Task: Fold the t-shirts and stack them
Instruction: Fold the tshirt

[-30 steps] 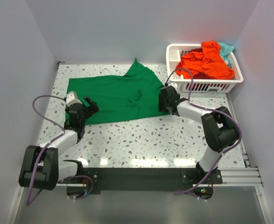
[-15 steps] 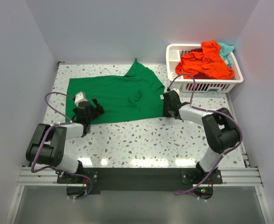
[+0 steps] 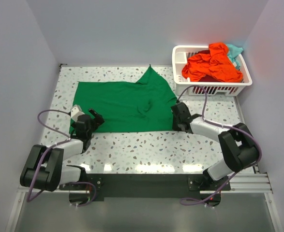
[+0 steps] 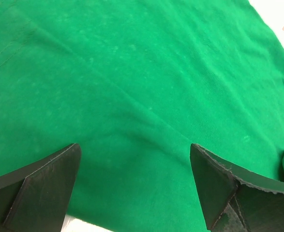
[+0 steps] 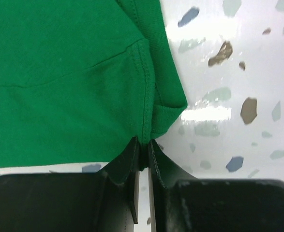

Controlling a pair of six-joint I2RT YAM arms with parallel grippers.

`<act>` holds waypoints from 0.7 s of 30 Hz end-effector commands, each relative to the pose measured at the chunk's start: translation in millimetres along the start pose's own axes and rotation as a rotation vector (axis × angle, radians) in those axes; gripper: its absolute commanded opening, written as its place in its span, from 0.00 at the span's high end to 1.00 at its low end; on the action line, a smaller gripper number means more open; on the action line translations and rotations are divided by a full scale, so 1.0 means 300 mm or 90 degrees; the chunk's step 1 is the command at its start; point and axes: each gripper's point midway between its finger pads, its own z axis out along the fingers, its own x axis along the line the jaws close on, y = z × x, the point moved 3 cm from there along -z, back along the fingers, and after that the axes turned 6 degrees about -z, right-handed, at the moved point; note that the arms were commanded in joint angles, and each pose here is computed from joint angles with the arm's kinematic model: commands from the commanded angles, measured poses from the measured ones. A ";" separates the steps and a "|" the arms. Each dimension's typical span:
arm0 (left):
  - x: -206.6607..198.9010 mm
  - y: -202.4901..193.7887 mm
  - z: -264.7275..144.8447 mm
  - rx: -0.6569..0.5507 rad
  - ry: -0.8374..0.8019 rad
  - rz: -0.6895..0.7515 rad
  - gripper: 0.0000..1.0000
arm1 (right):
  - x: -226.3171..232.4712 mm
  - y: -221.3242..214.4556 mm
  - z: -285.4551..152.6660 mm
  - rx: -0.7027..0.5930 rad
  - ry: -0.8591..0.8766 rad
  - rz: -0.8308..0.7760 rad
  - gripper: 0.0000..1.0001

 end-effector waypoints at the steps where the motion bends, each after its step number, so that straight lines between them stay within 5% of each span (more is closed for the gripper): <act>1: 0.008 0.018 -0.029 -0.030 -0.003 -0.032 0.00 | -0.020 -0.065 -0.049 0.025 -0.022 -0.002 0.91; 5: -0.023 0.073 -0.067 -0.063 -0.029 -0.039 0.00 | -0.031 -0.037 -0.120 -0.015 -0.048 -0.016 0.75; 10: -0.145 0.211 -0.079 -0.121 -0.067 0.000 0.00 | -0.021 0.093 -0.232 -0.093 -0.071 -0.033 0.33; 16: -0.316 0.263 -0.024 -0.109 -0.160 0.090 0.00 | 0.148 0.253 -0.252 -0.178 0.069 -0.057 0.24; 21: -0.338 0.179 0.105 -0.032 -0.154 0.128 0.00 | 0.330 0.374 -0.197 -0.216 0.188 -0.072 0.24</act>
